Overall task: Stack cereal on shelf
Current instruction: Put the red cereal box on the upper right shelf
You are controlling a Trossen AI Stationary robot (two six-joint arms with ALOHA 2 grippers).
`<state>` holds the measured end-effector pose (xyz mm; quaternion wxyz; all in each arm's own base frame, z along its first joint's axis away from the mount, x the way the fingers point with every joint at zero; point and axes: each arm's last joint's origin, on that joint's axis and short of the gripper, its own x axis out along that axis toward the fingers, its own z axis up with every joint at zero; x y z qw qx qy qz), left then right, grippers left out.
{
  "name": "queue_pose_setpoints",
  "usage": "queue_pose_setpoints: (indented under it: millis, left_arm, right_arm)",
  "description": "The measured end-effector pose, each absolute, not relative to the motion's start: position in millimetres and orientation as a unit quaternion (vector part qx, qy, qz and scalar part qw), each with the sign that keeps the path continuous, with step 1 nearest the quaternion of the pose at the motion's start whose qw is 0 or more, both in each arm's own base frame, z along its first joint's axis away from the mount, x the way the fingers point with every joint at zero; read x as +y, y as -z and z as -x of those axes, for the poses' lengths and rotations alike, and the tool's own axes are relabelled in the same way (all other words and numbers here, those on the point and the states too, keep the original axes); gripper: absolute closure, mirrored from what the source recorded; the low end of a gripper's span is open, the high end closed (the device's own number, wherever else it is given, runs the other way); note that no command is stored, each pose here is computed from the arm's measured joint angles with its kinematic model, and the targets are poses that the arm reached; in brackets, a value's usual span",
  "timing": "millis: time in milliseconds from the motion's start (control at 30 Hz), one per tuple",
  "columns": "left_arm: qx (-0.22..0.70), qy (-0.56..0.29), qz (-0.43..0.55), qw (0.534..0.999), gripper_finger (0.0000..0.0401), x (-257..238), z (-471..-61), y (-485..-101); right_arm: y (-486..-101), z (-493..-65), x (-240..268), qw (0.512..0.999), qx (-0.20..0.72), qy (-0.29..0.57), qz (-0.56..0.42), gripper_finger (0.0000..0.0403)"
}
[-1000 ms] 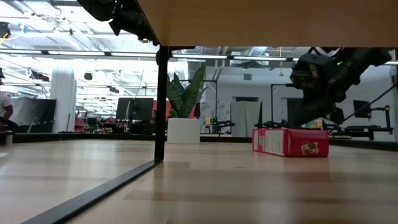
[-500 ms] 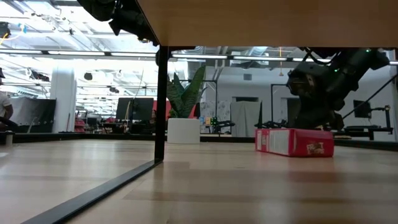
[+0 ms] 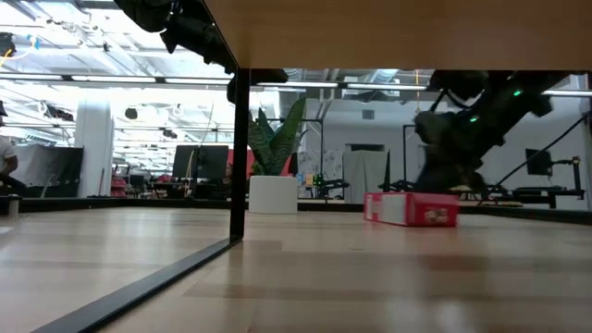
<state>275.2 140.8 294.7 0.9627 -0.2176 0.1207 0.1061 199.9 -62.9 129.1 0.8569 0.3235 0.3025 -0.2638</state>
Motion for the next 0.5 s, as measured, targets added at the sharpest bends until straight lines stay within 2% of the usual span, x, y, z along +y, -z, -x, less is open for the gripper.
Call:
queue_pose_setpoints:
  millis: [233, 367, 500]
  left_arm:
    - [0.121, -0.104, 0.209, 0.965, 0.0401, 140.8, -275.3, -294.9]
    - [0.107, -0.095, 0.186, 0.972, 0.0401, 138.2, -277.7, -298.1]
    - [0.095, -0.080, 0.168, 0.978, 0.0401, 134.1, -283.0, -298.9]
  right_arm:
    - [-142.3, -210.1, -86.6, 0.878, 0.187, 0.208, -0.388, 0.0380]
    - [-148.4, -204.9, -76.9, 0.883, 0.192, 0.195, -0.380, 0.0396]
    - [-137.9, -194.1, -68.0, 0.872, 0.214, 0.212, -0.385, 0.0388]
